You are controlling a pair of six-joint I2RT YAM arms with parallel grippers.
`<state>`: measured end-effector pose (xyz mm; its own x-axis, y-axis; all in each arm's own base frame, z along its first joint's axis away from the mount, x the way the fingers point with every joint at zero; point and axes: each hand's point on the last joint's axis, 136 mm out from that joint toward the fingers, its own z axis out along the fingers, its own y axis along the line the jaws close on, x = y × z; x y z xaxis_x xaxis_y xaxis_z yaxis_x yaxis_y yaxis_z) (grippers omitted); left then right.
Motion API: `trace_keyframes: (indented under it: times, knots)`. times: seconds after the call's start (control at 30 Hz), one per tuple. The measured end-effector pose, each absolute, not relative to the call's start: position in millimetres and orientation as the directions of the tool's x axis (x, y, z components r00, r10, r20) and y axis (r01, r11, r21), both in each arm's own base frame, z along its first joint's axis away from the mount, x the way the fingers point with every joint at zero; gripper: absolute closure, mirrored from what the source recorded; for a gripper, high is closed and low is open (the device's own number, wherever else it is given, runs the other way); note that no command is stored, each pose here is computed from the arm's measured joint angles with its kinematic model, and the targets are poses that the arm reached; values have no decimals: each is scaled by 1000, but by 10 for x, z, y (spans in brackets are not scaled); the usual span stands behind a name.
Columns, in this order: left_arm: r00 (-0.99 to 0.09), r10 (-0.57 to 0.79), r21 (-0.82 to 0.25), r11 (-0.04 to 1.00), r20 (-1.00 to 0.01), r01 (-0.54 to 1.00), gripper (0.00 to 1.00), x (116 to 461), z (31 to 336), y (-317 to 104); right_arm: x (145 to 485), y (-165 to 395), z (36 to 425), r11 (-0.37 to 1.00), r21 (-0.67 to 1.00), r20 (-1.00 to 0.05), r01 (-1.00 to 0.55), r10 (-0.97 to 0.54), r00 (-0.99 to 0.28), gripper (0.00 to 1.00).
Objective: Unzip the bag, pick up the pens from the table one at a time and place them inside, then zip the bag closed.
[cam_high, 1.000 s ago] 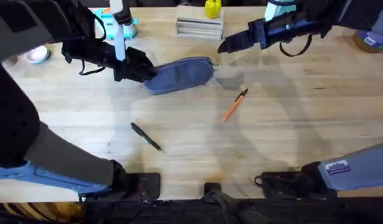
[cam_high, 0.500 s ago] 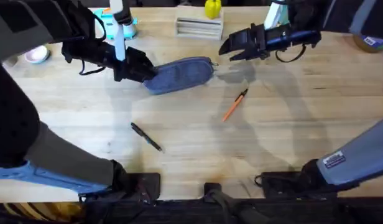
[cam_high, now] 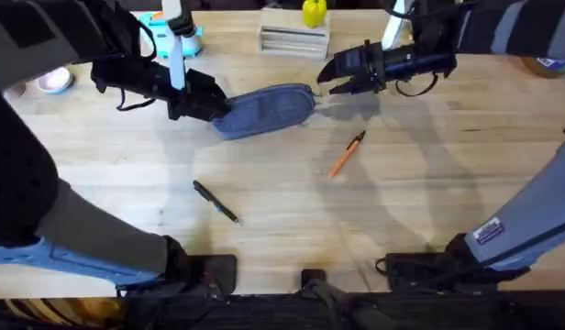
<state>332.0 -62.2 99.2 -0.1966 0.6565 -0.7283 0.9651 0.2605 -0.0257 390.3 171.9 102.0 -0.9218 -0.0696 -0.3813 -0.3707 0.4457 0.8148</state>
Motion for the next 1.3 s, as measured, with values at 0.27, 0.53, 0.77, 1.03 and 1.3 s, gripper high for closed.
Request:
trace_keyframes:
  times: [0.27,0.53,0.77,1.03,1.3]
  knots:
    - [-197,656,-26,261,-728,965,959,3320,991,-622,3940,1925,795,426,827,-364,-367,-92,-927,6]
    - [-197,656,-26,261,-728,965,959,3321,991,-622,3943,2122,833,391,835,-377,-386,-104,-920,6]
    - [-196,657,-24,261,-728,965,959,3324,992,-621,3907,2228,871,367,848,-369,-384,-113,-923,5]
    - [-195,657,-24,261,-728,965,959,3325,991,-620,3865,2222,1001,288,884,-353,-367,-104,-930,5]
    - [-195,657,-24,261,-728,965,959,3325,991,-620,3863,2200,1032,271,893,-346,-360,-98,-933,5]
